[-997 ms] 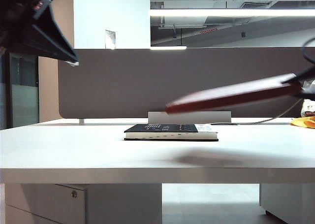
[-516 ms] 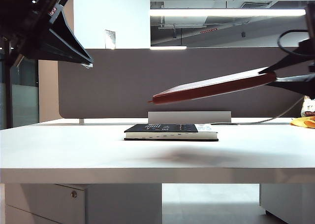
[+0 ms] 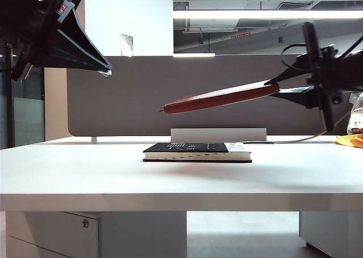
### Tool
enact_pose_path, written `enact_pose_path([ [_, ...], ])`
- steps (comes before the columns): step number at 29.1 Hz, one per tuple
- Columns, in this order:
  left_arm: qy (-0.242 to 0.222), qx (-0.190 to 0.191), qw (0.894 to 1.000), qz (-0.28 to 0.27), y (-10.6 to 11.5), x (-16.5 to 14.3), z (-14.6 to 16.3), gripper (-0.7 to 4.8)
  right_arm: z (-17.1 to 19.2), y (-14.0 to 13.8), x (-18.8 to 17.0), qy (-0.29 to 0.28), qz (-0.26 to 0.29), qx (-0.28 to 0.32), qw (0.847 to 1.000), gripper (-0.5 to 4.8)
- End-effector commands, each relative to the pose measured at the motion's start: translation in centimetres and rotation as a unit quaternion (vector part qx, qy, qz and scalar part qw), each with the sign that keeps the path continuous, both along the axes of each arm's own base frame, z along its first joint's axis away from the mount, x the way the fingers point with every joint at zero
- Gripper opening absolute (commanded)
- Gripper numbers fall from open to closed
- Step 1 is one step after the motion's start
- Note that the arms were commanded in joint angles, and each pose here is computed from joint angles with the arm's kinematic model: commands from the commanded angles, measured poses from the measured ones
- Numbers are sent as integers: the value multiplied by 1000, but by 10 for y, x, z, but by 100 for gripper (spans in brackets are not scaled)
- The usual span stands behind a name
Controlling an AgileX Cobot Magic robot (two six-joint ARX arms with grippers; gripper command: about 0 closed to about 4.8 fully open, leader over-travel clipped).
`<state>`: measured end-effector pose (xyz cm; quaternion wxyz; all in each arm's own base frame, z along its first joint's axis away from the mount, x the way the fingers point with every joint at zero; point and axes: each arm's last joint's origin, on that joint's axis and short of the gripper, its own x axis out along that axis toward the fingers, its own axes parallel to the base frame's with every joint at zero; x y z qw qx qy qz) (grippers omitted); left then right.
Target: Pick up the red book and place it on top of the black book.
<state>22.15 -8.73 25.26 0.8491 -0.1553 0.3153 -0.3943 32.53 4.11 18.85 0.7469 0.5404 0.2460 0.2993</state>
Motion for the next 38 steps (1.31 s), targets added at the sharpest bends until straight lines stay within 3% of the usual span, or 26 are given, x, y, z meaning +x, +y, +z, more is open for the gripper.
enact_pose_path([
  [1, -3, -4, 1000, -3, -1, 0, 3, -6, 9, 9, 17, -31, 15, 2, 999, -2],
  [15, 0, -4, 1000, -3, -1, 0, 2, -6, -5, 27, 85, 49, 30, -5, 998, -2],
  [26, 0, -4, 1000, -3, -1, 0, 2, -6, -2, 46, 106, 84, 40, -13, 996, -2],
  [31, 1, -7, 1000, -8, -1, 0, 3, -6, -8, 42, 108, 111, 14, -21, 993, -2],
  [38, 2, -10, 1000, -13, -1, -1, 3, -6, -7, 39, 110, 109, 1, -31, 994, -2],
])
